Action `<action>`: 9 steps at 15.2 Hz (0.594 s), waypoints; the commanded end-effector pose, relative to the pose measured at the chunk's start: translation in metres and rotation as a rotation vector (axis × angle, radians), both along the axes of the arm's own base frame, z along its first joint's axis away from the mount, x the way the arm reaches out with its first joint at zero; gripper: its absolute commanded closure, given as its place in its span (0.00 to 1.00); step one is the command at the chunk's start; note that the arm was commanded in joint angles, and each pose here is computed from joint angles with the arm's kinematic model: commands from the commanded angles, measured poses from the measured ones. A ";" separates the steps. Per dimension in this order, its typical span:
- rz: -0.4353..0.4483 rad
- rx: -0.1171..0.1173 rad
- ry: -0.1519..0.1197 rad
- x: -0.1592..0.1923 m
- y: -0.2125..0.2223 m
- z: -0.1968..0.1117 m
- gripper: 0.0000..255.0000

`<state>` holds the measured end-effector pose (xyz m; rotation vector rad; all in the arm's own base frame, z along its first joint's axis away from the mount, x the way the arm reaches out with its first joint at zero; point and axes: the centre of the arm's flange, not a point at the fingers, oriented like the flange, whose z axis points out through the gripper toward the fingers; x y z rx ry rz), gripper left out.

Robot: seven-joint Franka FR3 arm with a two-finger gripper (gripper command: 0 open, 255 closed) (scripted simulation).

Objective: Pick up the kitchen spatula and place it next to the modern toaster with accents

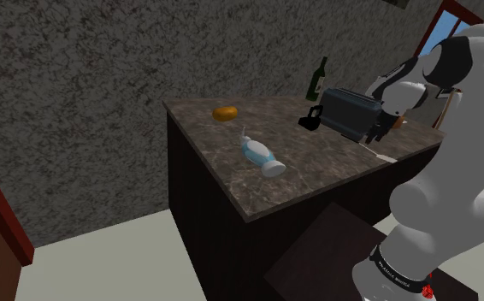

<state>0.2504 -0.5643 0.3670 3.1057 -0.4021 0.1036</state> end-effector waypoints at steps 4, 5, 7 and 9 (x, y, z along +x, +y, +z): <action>0.000 0.000 0.000 -0.003 -0.002 0.033 0.00; 0.000 0.000 0.000 -0.003 -0.002 0.033 0.00; 0.000 0.000 0.000 -0.003 -0.002 0.033 0.00; 0.000 0.000 0.000 -0.003 -0.002 0.033 0.00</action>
